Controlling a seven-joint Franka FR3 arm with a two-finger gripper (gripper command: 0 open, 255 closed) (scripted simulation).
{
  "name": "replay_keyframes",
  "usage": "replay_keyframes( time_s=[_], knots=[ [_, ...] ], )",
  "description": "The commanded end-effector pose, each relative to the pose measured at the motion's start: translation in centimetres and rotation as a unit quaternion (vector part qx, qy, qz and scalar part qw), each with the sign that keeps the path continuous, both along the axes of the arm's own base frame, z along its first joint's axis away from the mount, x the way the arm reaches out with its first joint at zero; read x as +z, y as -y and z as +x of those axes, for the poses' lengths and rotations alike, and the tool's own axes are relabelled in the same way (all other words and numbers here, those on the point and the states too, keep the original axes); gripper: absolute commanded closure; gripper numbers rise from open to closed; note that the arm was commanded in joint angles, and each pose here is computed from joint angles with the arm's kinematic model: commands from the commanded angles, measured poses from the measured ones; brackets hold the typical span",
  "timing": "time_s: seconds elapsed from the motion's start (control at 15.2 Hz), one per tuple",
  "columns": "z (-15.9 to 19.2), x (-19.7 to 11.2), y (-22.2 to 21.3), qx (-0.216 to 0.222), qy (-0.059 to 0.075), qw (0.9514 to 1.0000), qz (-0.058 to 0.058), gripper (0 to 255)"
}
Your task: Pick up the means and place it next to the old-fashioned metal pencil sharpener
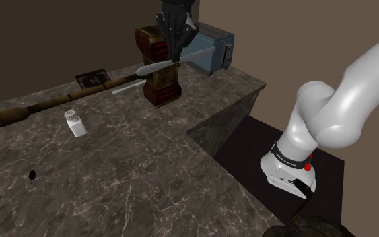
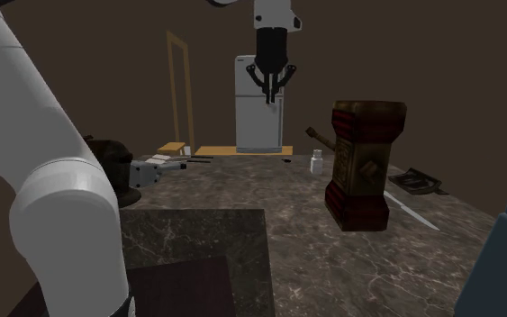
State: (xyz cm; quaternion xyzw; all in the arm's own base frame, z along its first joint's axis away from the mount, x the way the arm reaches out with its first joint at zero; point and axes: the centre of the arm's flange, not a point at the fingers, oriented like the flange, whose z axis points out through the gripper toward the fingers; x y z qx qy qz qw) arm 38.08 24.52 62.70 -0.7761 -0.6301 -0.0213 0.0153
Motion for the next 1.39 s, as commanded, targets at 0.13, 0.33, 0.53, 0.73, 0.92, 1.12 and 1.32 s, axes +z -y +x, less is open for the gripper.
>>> replay_keyframes(
  time_s=[0.13, 0.33, 0.53, 0.73, 0.92, 1.12, 1.32],
  knots=[
    [-4.7, 0.0, -2.2, -0.001, 0.0, 1.0, 0.0, 255],
    [-8.2, 0.0, -3.9, -0.001, 0.0, 1.0, 0.0, 255],
    [-11.8, 0.0, -5.7, -0.001, 0.0, 1.0, 0.0, 255],
    [-15.3, 0.0, -7.4, -0.001, 0.0, 1.0, 0.0, 255],
    [-18.9, 0.0, -9.1, -0.001, 0.0, 1.0, 0.0, 255],
    [-22.5, 0.0, -10.9, -0.001, 0.0, 1.0, 0.0, 255],
    [-23.5, -1.1, -11.4, -0.001, 0.0, 1.0, 0.0, 255]
  ],
)
